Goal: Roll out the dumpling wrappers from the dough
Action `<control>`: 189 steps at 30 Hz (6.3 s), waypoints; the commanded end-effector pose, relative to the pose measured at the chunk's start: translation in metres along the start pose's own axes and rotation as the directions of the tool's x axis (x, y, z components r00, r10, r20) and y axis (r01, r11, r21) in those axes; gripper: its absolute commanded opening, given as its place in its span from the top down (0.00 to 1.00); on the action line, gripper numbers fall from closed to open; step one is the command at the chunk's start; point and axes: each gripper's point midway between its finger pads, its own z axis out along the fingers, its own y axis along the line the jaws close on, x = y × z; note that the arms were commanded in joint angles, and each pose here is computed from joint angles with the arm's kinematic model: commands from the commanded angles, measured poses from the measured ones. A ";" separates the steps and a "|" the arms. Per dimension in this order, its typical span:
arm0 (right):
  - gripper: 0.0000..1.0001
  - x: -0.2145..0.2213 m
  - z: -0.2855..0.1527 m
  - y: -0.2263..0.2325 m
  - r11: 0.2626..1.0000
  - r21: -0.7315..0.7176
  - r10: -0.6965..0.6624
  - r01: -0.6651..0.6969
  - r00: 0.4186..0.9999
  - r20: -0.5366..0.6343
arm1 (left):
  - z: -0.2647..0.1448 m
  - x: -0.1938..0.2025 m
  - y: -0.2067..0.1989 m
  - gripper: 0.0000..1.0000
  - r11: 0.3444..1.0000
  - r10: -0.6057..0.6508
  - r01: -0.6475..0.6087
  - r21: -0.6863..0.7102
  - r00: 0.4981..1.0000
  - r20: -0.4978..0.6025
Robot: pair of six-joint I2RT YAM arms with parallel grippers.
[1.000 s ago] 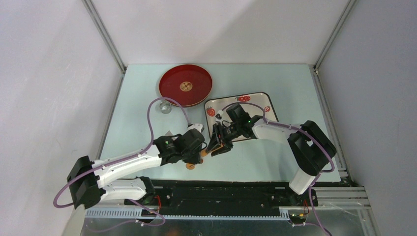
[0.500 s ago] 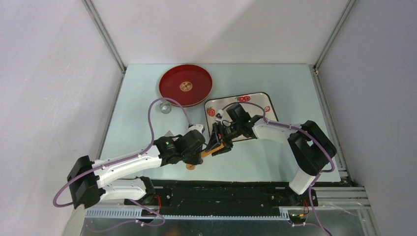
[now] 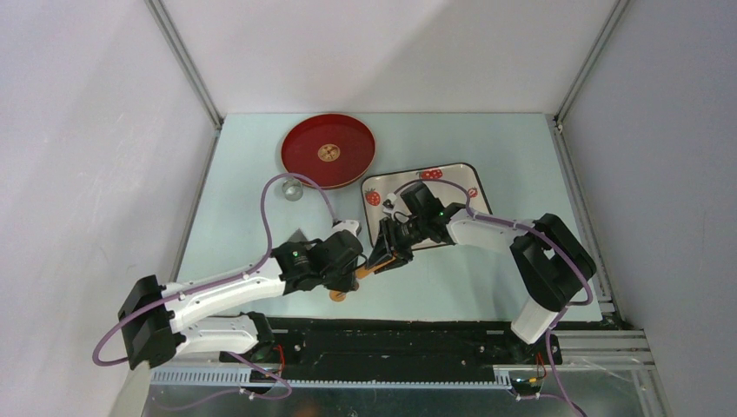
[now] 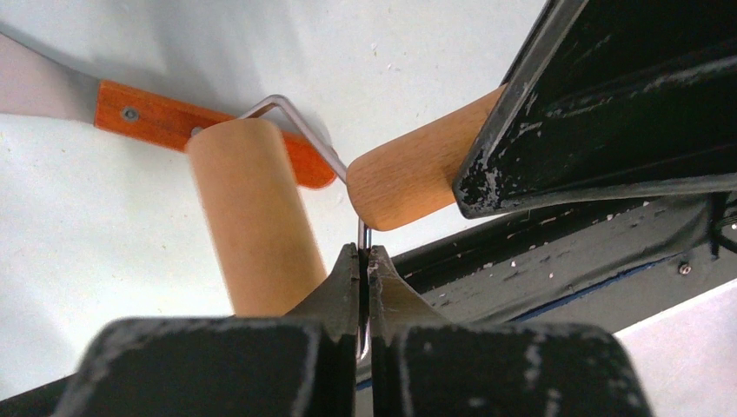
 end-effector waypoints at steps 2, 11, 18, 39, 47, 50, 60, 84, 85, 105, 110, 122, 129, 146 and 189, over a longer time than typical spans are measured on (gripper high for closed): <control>0.87 -0.008 -0.007 0.016 0.998 -0.005 -0.066 0.066 0.996 0.051 | -0.009 -0.019 -0.017 1.00 0.997 -0.033 0.028 0.066 0.996 0.084; 0.44 -0.016 -0.022 0.022 0.996 0.004 -0.093 0.093 0.989 0.117 | -0.009 -0.018 -0.016 1.00 0.997 -0.034 0.028 0.066 0.996 0.085; 0.45 -0.009 -0.015 0.028 0.995 -0.030 -0.091 0.094 0.993 0.077 | -0.008 -0.018 -0.016 1.00 0.998 -0.033 0.029 0.057 0.996 0.083; 0.85 0.003 0.000 0.021 0.996 -0.002 -0.087 0.087 0.996 0.029 | -0.010 -0.018 -0.015 1.00 0.998 -0.030 0.025 0.062 0.996 0.087; 1.00 0.000 -0.007 0.020 0.994 0.005 -0.113 0.113 0.992 0.049 | -0.016 -0.025 -0.020 0.44 0.996 -0.047 0.039 0.080 0.993 0.109; 1.00 -0.004 -0.014 0.015 0.993 0.036 -0.115 0.112 0.991 0.076 | -0.029 -0.039 -0.026 0.09 0.989 -0.103 0.085 0.117 0.982 0.159; 1.00 -0.027 -0.092 -0.008 0.989 0.097 -0.132 0.108 0.943 0.305 | -0.052 -0.087 -0.035 0.03 0.903 -0.341 0.255 0.345 0.915 0.217; 1.00 0.002 -0.247 -0.036 0.992 0.082 -0.127 0.097 0.739 0.661 | 0.110 -0.143 0.007 0.43 0.811 -0.505 0.482 0.331 0.863 -0.018; 1.00 0.002 -0.247 -0.036 0.992 0.079 -0.124 0.095 0.739 0.662 | 0.113 -0.145 0.007 0.44 0.810 -0.507 0.485 0.331 0.862 -0.023; 1.00 0.005 -0.249 -0.009 0.970 0.026 -0.198 0.241 0.727 0.658 | 0.158 -0.130 0.025 0.87 0.828 -0.482 0.495 0.264 0.868 -0.114; 1.00 0.006 -0.244 -0.005 0.966 0.027 -0.214 0.258 0.735 0.643 | 0.152 -0.111 0.029 1.00 0.863 -0.416 0.444 0.242 0.895 -0.159; 1.00 0.007 -0.224 0.008 0.944 0.034 -0.284 0.329 0.754 0.592 | 0.115 -0.057 0.041 1.00 0.901 -0.321 0.363 0.238 0.927 -0.195; 1.00 0.010 -0.211 0.007 0.922 0.127 -0.377 0.366 0.771 0.513 | 0.099 -0.030 0.037 1.00 0.899 -0.314 0.362 0.246 0.925 -0.214; 1.00 0.010 -0.187 -0.010 0.919 0.208 -0.394 0.336 0.824 0.408 | 0.009 -0.122 0.002 0.30 0.900 -0.228 0.158 0.405 0.965 0.131; 1.00 0.002 -0.161 -0.006 0.959 0.208 -0.263 0.191 0.871 0.414 | 0.033 -0.054 -0.142 0.84 0.878 0.139 -0.099 0.469 0.989 -0.052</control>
